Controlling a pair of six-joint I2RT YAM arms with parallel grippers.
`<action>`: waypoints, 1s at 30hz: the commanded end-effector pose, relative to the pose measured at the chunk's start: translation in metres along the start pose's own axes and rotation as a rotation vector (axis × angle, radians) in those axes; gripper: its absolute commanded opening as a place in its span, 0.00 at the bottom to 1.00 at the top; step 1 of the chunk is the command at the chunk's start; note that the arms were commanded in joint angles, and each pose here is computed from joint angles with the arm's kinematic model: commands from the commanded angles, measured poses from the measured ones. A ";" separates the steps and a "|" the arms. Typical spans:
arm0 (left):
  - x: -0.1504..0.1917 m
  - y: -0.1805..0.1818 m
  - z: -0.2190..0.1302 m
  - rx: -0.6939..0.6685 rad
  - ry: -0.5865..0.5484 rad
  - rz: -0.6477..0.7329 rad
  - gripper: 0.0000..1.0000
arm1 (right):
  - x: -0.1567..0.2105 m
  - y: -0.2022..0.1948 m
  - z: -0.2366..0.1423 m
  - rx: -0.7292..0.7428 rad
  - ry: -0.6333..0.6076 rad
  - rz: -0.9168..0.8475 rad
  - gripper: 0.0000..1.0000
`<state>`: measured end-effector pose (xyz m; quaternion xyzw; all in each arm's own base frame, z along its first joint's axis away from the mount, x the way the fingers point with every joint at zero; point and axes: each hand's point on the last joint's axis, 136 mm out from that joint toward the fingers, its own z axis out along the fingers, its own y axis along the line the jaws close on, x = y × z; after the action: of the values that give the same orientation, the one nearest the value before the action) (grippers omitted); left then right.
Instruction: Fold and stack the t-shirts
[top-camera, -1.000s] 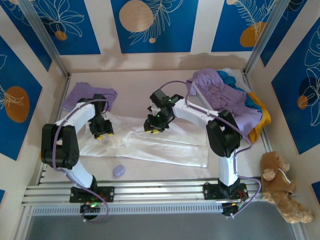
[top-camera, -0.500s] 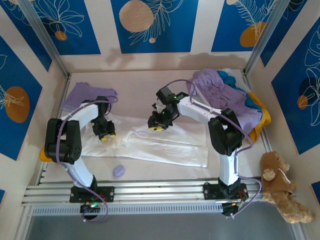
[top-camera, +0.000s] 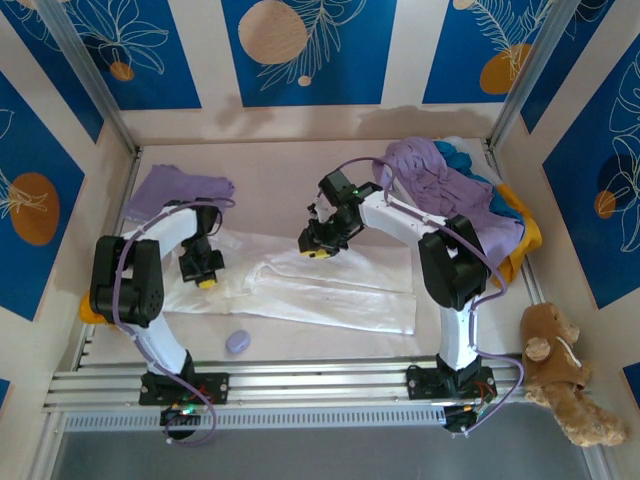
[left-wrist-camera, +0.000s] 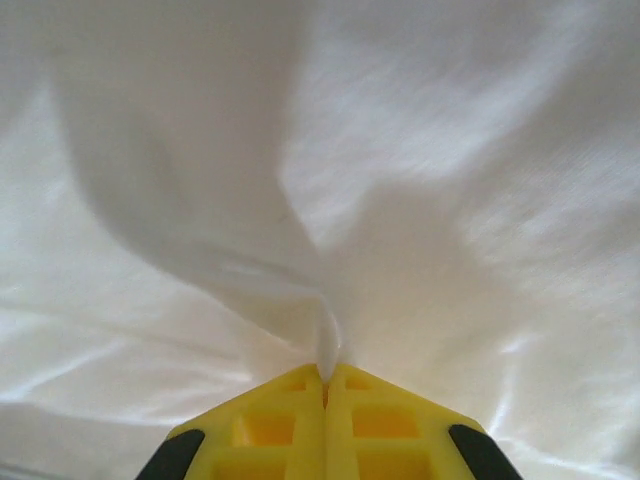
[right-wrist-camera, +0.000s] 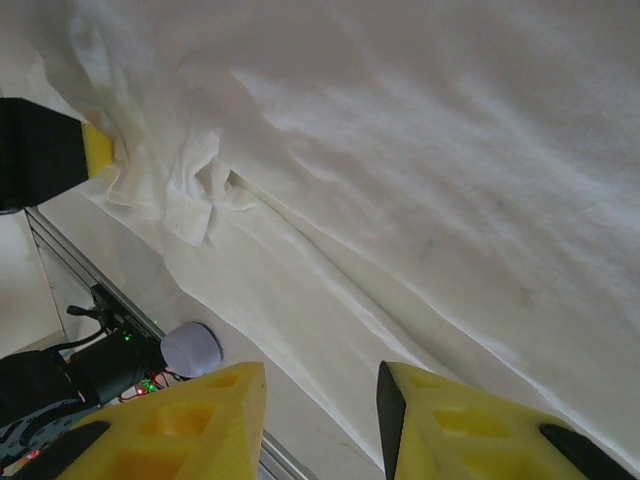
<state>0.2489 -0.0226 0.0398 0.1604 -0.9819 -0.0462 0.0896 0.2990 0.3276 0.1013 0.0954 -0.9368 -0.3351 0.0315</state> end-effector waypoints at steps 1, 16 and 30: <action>0.020 0.033 -0.010 -0.094 0.059 -0.019 0.02 | 0.007 0.002 0.006 -0.032 0.036 -0.009 0.37; 0.032 0.055 0.004 -0.121 0.173 -0.053 0.44 | 0.011 0.006 -0.004 -0.029 0.033 -0.026 0.36; 0.003 -0.057 -0.055 0.281 -0.163 0.050 0.34 | 0.040 -0.017 -0.020 0.057 0.030 0.043 0.36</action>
<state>0.2617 -0.0485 0.0961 0.1463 -0.9887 0.0280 -0.0177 0.2734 0.3076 0.1014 0.0939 -0.9418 -0.3197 0.0448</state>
